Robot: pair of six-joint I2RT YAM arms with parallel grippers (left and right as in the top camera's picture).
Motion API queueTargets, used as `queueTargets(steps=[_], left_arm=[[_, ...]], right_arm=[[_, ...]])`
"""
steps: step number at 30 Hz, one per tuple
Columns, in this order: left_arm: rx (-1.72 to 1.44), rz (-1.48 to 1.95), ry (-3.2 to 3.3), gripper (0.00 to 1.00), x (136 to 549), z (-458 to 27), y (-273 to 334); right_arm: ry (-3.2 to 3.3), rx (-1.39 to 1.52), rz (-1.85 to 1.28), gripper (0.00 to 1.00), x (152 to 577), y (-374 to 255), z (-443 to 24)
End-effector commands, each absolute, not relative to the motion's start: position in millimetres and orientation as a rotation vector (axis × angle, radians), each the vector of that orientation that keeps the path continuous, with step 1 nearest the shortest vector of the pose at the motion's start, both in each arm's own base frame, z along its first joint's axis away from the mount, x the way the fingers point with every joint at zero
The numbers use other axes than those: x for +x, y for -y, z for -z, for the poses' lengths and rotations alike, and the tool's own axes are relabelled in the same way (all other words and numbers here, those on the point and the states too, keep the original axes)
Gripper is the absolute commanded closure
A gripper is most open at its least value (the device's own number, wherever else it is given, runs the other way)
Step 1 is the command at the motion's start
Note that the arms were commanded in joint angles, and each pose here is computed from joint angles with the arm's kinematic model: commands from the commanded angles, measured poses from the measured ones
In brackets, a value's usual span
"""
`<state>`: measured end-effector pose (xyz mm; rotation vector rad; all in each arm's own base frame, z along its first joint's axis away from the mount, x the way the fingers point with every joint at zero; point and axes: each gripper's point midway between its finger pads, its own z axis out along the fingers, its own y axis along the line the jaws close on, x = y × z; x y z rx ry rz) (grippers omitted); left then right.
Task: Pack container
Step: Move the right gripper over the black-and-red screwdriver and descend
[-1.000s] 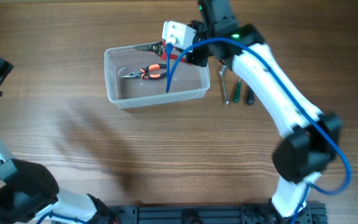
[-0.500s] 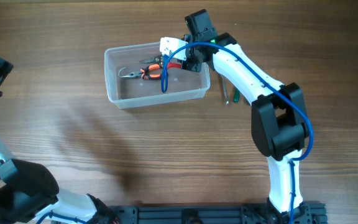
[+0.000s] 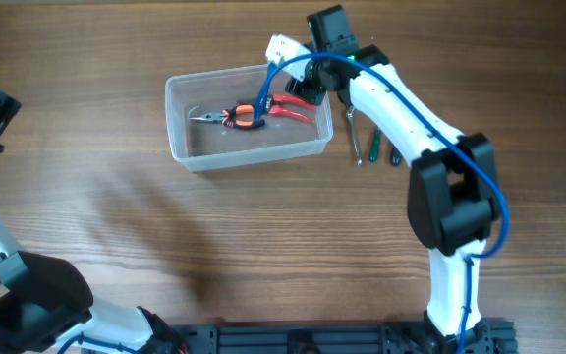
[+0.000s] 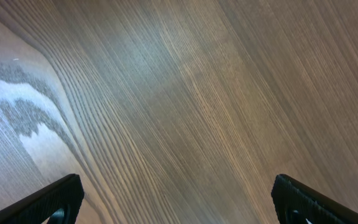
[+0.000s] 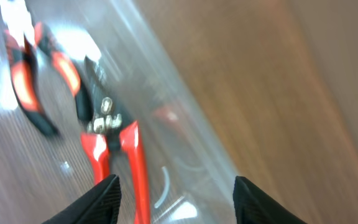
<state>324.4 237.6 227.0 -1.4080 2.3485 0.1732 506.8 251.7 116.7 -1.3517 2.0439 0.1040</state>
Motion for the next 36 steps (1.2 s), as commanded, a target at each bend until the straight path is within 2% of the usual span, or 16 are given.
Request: queueTargets(steps=[1, 4, 7, 9, 12, 15, 24, 29, 36], left_arm=[[-1.424, -0.16, -2.347, 0.0, 324, -224, -238], [-1.424, -0.16, -2.347, 0.0, 324, -224, -238], [-1.424, -0.16, -2.347, 0.0, 324, -224, -238], [-1.424, -0.16, -2.347, 0.0, 324, -224, -238], [-1.424, -0.16, -2.347, 0.0, 324, -224, -238], [-1.424, -0.16, -2.347, 0.0, 324, -224, -238], [-1.424, -0.16, -2.347, 0.0, 324, -224, -238], [-1.424, -0.16, -2.347, 0.0, 324, -224, -238], [-1.424, -0.16, -2.347, 0.0, 324, -224, -238]], right_arm=[[-1.997, -0.831, -0.176, 0.36, 503, -228, -277], [-2.022, -0.592, -0.19, 0.36, 489, -186, -325], [-2.125, -0.4, -0.186, 0.36, 478, -143, -328], [-2.255, -0.23, -0.207, 0.36, 470, -114, -309], [-2.518, 0.129, -0.238, 0.38, 448, -71, -251], [-2.7, 0.34, -0.219, 0.38, 430, -48, -198], [-3.047, 0.485, -0.2, 0.38, 391, -43, -77], [-3.137, 0.535, -0.187, 0.44, 368, -43, -41], [-3.104, 0.522, -0.206, 0.44, 368, -44, -17]])
